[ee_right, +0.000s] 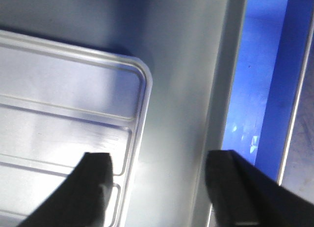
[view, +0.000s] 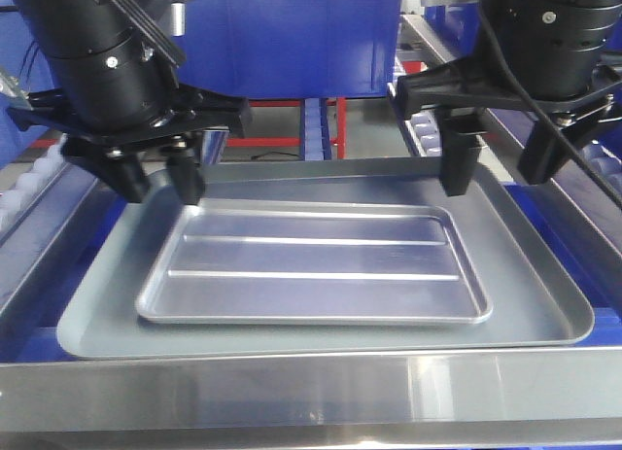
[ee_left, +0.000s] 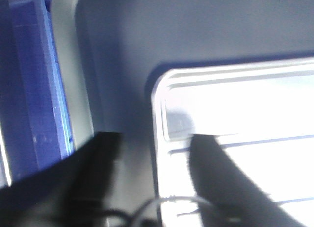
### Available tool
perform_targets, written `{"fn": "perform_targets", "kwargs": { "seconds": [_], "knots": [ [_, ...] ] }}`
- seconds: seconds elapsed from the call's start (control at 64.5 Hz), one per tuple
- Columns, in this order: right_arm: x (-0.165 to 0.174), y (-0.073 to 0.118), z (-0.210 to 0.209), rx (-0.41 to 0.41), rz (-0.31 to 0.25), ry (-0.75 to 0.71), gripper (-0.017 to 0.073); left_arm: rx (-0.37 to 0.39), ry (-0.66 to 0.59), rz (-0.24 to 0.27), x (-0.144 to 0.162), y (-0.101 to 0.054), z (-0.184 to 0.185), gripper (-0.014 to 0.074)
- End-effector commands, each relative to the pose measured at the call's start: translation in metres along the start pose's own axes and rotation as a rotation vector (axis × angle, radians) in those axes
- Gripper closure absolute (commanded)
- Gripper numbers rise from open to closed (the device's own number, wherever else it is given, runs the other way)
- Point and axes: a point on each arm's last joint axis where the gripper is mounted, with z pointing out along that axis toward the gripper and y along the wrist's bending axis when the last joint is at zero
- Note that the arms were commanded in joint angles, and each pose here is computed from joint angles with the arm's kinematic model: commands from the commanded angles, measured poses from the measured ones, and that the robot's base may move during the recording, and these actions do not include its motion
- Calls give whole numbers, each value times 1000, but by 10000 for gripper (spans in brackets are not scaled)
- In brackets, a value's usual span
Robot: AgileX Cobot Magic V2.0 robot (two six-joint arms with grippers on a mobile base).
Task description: Grab silver tray and stack on right shelf
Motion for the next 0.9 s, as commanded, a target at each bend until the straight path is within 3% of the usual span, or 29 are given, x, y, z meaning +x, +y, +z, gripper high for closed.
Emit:
{"fn": "perform_targets", "kwargs": {
  "seconds": [0.0,0.217,0.372,0.481,0.574,0.745,0.884],
  "knots": [
    [-14,-2,-20,-17,-13,-104,6,26,-88,-8,-16,-1,-23,134],
    [-15,-4,-33,-28,-6,-138,20,-14,-59,-24,-26,2,-40,131],
    [-14,-12,-69,-53,13,-222,189,-8,-98,-26,-29,5,-71,159],
    [-9,-20,-98,-72,28,-288,372,14,-156,-12,-24,9,-98,264],
    [0,-28,-120,-86,31,-355,522,53,-222,-1,-11,12,-120,411],
    [31,-41,-135,-114,1,-472,503,161,-356,45,27,16,-144,707],
    [73,-53,-133,-140,-55,-573,503,258,-477,107,68,22,-150,690]
  ]
}}
